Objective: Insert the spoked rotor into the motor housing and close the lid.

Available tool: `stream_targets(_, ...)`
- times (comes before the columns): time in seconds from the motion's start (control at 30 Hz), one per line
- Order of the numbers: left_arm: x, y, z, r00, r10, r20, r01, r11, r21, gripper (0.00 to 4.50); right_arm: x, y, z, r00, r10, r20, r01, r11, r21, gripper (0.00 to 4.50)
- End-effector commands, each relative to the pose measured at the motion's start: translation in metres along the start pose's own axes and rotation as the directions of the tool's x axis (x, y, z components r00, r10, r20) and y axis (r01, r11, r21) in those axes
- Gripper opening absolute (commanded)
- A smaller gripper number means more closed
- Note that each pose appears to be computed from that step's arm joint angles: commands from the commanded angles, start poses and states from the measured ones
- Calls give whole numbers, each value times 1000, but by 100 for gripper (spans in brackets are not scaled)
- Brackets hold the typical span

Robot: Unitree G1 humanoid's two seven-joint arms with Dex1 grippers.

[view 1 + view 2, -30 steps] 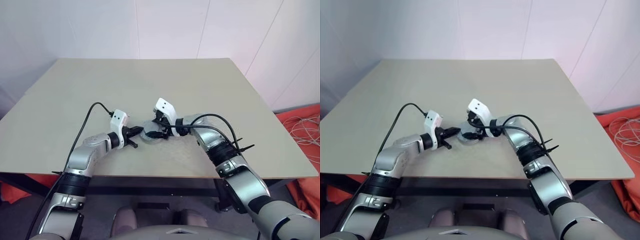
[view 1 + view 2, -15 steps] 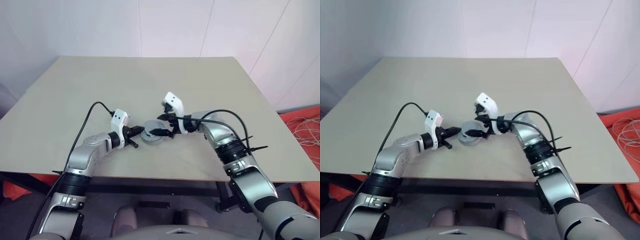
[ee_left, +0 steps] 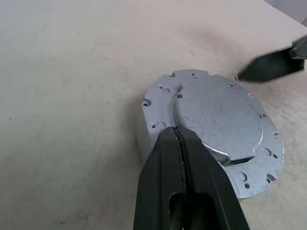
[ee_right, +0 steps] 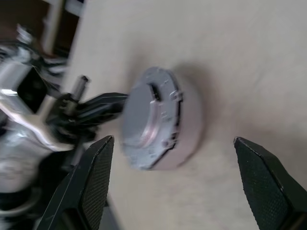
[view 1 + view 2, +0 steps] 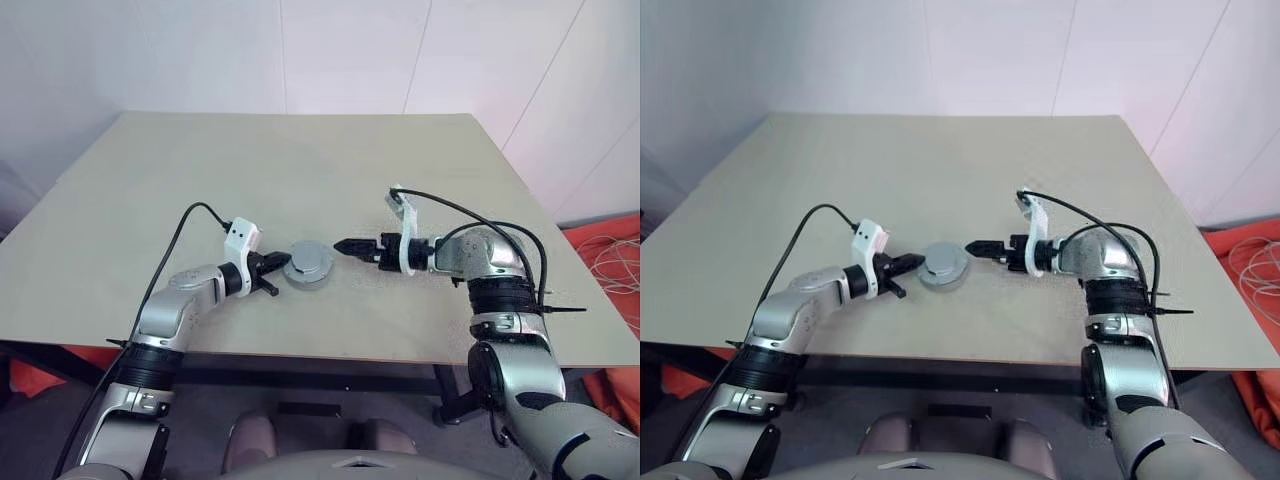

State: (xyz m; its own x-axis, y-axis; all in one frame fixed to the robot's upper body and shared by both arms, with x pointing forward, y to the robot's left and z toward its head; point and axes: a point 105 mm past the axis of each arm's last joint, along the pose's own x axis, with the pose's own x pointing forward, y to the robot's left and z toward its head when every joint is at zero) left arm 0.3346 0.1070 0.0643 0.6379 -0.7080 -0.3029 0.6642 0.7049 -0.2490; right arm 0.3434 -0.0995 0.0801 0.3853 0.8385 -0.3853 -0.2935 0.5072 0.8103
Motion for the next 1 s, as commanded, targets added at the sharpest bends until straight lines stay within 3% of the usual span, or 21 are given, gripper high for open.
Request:
stream_targets(0.03, 2, -2, -12, 998, -9, -55, 9, 1000, -12, 0, 5, 8, -2, 997, 75, 26, -78, 990, 117, 449)
stream_targets(0.37, 0, -1, -13, 998, -6, -60, 5, 1000, -12, 0, 34, 7, -20, 996, 91, 20, -93, 962, 258, 449)
stream_targets(0.47, 0, -1, -14, 998, -4, -61, 3, 1000, -13, 0, 32, 4, -18, 996, 86, 33, -92, 956, 278, 390)
stream_targets(0.73, -1, -2, -8, 1000, -12, -17, 11, 997, -76, 0, 30, -1, -22, 997, 75, 21, -78, 954, 288, 128)
stream_targets(0.77, -2, -2, -7, 1000, -11, -9, 10, 996, -88, 0, 30, -1, -23, 997, 77, 21, -80, 954, 289, 111)
stream_targets(1.0, -17, 11, -5, 999, 50, 18, -46, 982, -182, 0, 31, 2, -23, 996, 88, 25, -92, 954, 284, 108)
